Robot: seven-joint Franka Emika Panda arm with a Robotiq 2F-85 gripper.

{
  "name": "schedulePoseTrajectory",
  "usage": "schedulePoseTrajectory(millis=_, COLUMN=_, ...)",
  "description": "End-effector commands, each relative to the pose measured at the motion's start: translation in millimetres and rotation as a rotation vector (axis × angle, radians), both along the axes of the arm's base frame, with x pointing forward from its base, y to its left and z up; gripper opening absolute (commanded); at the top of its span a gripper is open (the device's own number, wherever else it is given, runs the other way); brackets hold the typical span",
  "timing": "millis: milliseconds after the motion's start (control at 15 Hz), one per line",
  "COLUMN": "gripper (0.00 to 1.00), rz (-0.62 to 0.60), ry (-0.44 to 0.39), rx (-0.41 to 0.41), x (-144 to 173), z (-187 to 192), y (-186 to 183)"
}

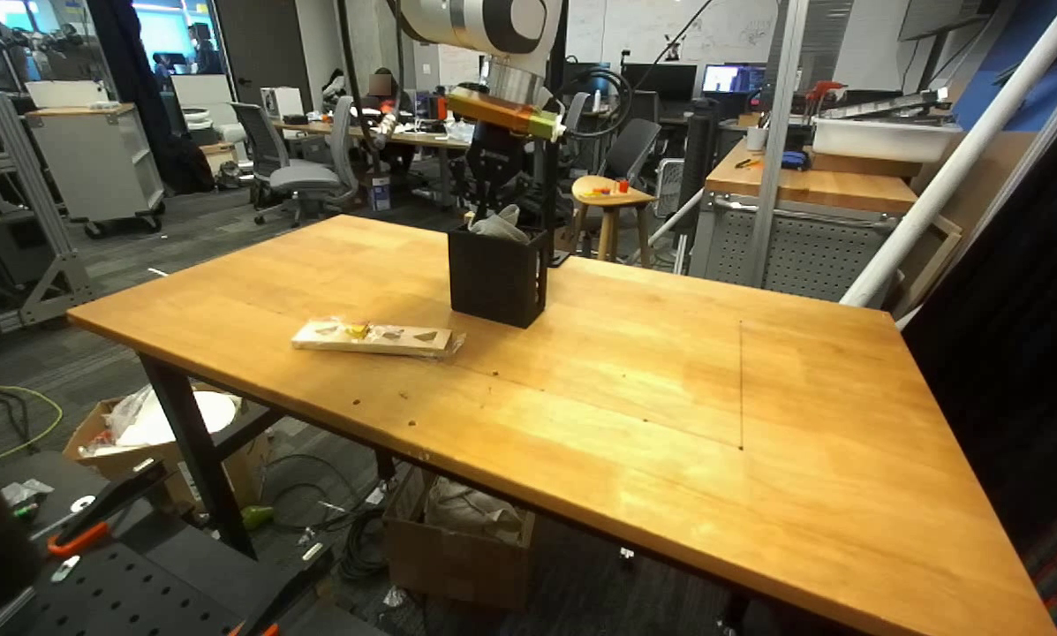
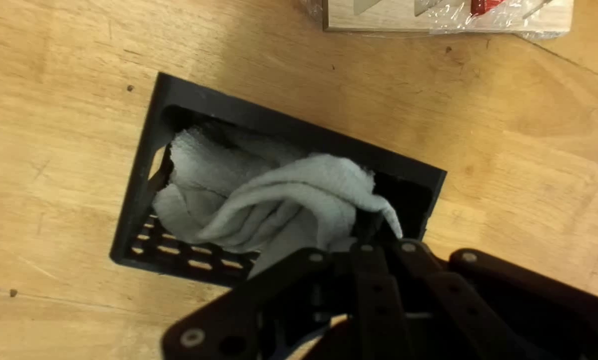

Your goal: Put the white towel in the black box

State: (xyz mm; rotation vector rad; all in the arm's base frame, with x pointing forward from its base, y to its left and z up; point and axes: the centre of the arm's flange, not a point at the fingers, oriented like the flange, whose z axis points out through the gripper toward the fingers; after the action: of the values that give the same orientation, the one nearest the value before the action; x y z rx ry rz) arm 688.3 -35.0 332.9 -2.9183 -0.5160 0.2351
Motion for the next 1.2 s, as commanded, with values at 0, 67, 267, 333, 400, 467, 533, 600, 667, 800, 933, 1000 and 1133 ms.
schedulePoseTrajectory(millis=0, gripper=0.00, rz=-0.022, ry=-0.008, rx=0.009, x=-3, z=-1, y=-4)
schedulePoseTrajectory(millis=67, gripper=0.00, rz=-0.026, ry=-0.005, rx=0.012, x=-3, z=-3, y=-4)
schedulePoseTrajectory(millis=267, gripper=0.00, rz=-0.051, ry=0.009, rx=0.016, x=-2, z=-12, y=-7)
schedulePoseTrajectory(millis=333, gripper=0.00, rz=-0.059, ry=0.013, rx=0.019, x=-2, z=-15, y=-8)
schedulePoseTrajectory(millis=400, gripper=0.00, rz=-0.066, ry=0.015, rx=0.023, x=-2, z=-18, y=-9)
schedulePoseTrajectory(millis=467, gripper=0.00, rz=-0.072, ry=0.019, rx=0.027, x=-2, z=-21, y=-10)
schedulePoseTrajectory(millis=533, gripper=0.00, rz=-0.078, ry=0.022, rx=0.031, x=-2, z=-24, y=-11)
schedulePoseTrajectory(millis=600, gripper=0.00, rz=-0.085, ry=0.026, rx=0.037, x=-2, z=-27, y=-12)
schedulePoseTrajectory(millis=667, gripper=0.00, rz=-0.096, ry=0.031, rx=0.048, x=-4, z=-31, y=-14)
schedulePoseTrajectory(millis=800, gripper=0.00, rz=-0.113, ry=0.040, rx=0.071, x=-6, z=-39, y=-16)
schedulePoseTrajectory(millis=933, gripper=0.00, rz=-0.131, ry=0.053, rx=0.096, x=-8, z=-48, y=-18)
schedulePoseTrajectory(millis=1000, gripper=0.00, rz=-0.139, ry=0.056, rx=0.109, x=-9, z=-52, y=-19)
schedulePoseTrajectory(millis=1133, gripper=0.00, rz=-0.155, ry=0.061, rx=0.135, x=-9, z=-61, y=-18)
